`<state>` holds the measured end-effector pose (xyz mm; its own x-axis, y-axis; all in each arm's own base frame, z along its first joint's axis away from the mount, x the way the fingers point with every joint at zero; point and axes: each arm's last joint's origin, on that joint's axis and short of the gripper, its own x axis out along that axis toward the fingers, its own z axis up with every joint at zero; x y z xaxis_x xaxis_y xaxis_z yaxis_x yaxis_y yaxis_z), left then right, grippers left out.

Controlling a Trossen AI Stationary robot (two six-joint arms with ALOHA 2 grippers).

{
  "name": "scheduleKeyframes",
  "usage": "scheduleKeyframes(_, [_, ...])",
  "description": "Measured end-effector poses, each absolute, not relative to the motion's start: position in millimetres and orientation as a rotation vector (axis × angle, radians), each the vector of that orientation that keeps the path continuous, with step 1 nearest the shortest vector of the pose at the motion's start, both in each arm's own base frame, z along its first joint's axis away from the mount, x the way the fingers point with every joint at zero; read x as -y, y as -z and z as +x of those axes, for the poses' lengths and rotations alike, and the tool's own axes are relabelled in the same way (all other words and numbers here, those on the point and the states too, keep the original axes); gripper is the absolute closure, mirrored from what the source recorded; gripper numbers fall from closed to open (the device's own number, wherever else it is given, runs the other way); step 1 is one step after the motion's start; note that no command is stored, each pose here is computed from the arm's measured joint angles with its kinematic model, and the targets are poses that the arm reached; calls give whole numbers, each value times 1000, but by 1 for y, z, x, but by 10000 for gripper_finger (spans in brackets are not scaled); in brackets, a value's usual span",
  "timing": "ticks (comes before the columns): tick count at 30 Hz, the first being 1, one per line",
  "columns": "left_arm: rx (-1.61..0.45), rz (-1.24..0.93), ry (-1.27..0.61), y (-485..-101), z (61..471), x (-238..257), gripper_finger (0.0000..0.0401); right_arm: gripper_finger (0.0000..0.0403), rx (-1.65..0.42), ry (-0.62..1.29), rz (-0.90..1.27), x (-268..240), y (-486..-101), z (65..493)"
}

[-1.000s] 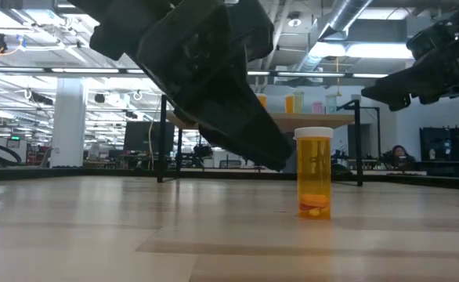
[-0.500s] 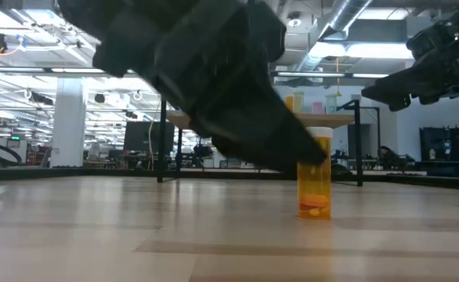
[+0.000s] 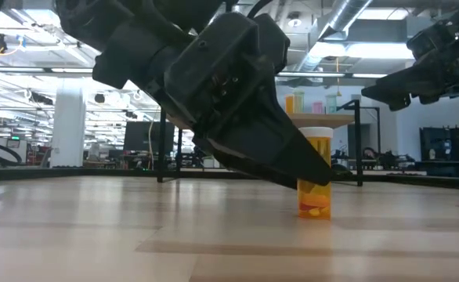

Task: Pick and place medicine bottles onto shelf by color
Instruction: Put the small orange pill bottle on the shelf

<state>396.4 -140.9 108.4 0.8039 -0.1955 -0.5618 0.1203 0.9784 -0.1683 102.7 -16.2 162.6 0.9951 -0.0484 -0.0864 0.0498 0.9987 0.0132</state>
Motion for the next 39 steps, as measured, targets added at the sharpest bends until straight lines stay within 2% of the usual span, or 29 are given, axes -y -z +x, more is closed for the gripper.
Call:
scheduleKeyframes(9, [-610, -127, 151, -109, 398, 137, 256, 158, -85, 49, 15, 16, -163, 103])
scheduleKeyframes(16, [-586, -149, 132, -123, 401, 124, 313, 158, -85, 49, 15, 16, -163, 103])
scheduleKeyframes(25, [-540, -109, -13, -170, 399, 79, 317, 158, -85, 49, 15, 16, -163, 103])
scheduleKeyframes(34, [-385, -102, -349, -227, 391, 10, 313, 158, -85, 49, 15, 16, -163, 103])
scheduleKeyframes(39, [-366, -130, -486, -250, 398, -24, 312, 158, -85, 49, 15, 16, -163, 103])
